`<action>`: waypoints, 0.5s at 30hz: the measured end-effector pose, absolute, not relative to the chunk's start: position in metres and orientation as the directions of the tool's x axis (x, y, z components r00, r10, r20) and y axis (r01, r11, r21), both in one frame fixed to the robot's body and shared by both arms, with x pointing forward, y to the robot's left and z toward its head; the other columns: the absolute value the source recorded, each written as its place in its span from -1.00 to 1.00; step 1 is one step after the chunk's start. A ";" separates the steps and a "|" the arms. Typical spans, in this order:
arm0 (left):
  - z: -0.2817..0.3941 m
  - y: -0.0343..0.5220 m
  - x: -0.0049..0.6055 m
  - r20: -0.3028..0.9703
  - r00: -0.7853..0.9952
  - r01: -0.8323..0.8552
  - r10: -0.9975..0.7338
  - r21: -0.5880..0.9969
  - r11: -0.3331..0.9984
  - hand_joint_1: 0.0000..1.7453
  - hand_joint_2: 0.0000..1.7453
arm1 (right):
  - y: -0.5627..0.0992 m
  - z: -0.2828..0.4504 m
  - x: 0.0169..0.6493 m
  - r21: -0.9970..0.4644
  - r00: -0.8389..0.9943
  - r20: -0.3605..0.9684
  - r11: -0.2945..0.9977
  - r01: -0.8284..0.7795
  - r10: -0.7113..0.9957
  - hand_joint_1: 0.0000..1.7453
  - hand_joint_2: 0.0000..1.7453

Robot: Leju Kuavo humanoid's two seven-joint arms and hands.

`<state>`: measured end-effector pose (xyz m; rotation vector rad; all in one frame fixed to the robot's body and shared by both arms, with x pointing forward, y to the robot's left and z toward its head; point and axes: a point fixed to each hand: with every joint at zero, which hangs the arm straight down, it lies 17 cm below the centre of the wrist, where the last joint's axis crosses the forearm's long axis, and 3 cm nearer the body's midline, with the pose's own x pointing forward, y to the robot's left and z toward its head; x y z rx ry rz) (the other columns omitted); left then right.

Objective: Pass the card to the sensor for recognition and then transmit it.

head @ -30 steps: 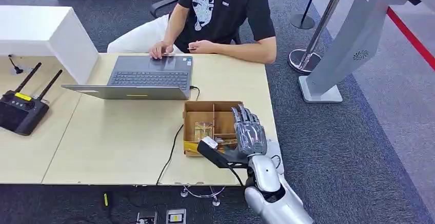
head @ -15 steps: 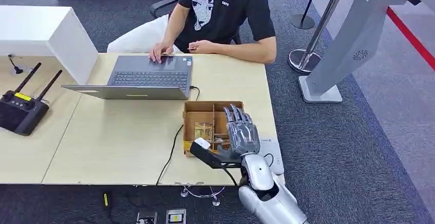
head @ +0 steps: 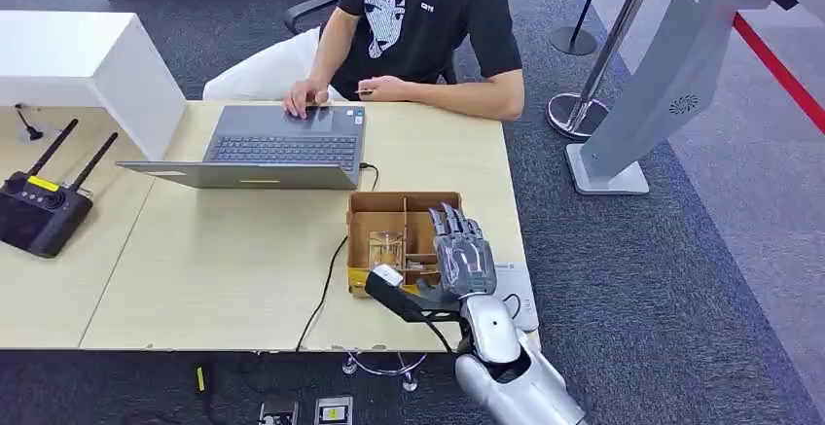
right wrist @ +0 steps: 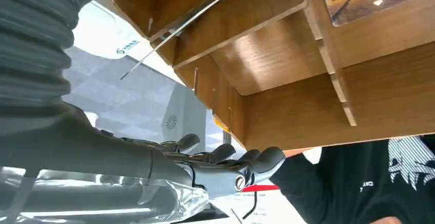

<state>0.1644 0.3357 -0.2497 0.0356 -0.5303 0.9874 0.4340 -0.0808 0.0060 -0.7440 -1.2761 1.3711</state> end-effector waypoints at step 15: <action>-0.249 0.333 0.165 0.442 0.442 -0.794 0.781 -0.212 0.569 -1.00 1.00 | -0.097 0.001 0.435 -0.953 -0.215 0.194 0.131 -0.274 0.957 -1.00 1.00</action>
